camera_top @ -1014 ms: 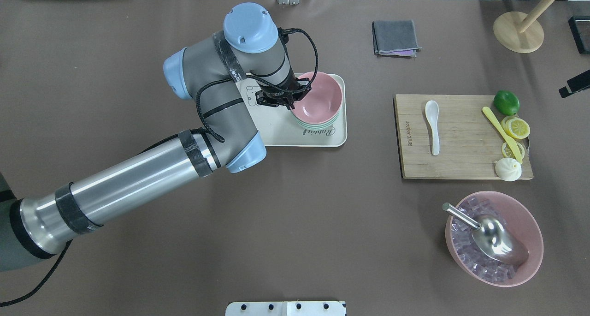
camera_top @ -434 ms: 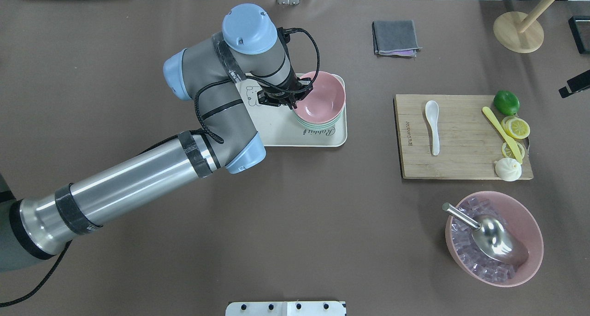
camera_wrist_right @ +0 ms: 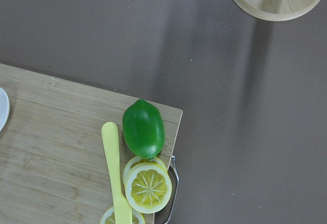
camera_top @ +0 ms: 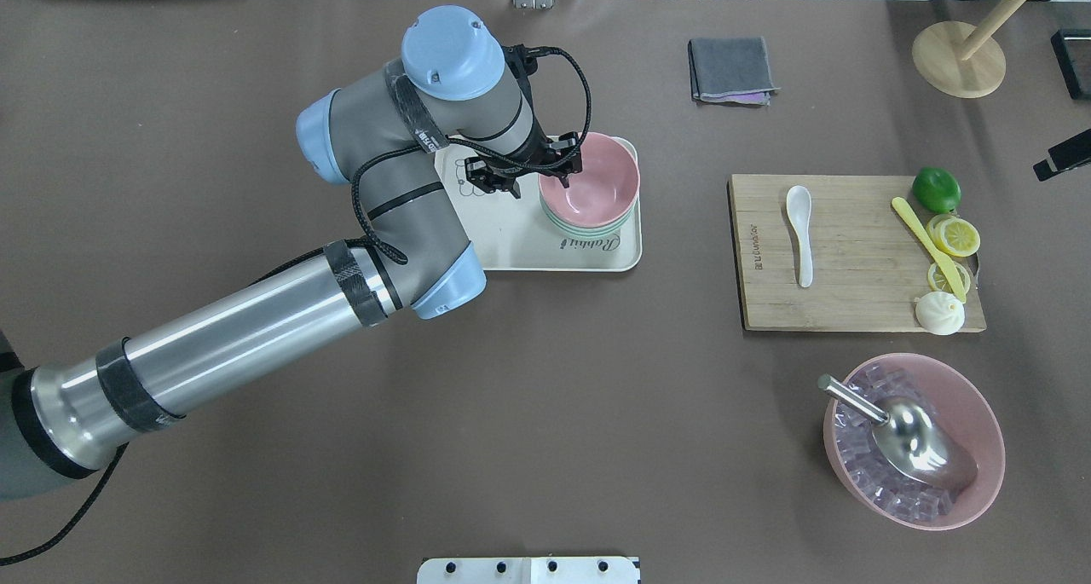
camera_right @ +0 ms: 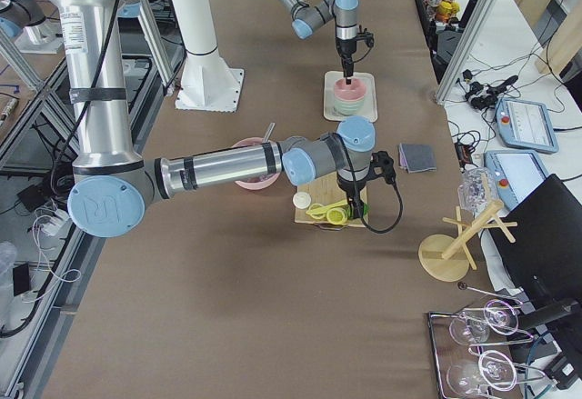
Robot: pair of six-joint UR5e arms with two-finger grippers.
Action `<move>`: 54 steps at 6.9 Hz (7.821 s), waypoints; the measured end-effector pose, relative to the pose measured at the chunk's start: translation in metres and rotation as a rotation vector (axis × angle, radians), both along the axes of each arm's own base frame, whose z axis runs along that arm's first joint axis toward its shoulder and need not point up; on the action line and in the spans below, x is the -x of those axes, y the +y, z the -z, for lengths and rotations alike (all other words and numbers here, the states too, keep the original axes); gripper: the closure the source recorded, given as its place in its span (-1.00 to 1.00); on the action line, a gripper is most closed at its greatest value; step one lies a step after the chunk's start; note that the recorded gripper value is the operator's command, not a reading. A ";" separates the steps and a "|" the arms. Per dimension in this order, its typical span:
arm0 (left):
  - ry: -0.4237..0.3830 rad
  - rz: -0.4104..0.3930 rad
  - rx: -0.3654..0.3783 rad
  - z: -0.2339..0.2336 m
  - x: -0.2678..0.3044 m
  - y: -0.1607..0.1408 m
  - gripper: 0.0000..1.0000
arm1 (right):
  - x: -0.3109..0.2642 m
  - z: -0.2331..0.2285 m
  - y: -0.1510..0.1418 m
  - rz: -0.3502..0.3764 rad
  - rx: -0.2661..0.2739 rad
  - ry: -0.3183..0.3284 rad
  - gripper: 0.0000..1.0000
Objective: Stack pink bowl on green and place spoon
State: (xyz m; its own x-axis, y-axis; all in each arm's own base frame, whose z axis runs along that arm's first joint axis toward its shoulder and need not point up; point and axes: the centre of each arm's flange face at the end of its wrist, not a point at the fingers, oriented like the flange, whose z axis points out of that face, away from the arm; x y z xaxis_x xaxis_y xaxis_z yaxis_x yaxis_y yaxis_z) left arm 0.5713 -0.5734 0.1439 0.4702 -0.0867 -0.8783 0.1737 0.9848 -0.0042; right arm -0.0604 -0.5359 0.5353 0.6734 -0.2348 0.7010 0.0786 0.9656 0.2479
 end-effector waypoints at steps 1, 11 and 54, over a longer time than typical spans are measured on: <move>0.012 -0.021 -0.004 -0.003 0.019 -0.008 -0.97 | 0.003 0.004 -0.003 -0.004 0.001 -0.003 -0.99; -0.133 -0.243 -0.285 -0.434 0.548 -0.025 -0.98 | 0.255 0.088 0.031 -0.311 0.217 -0.034 -0.44; -0.233 -0.267 -0.176 -0.488 0.603 0.052 -0.98 | 0.394 0.323 -0.048 -0.354 0.268 0.075 -1.00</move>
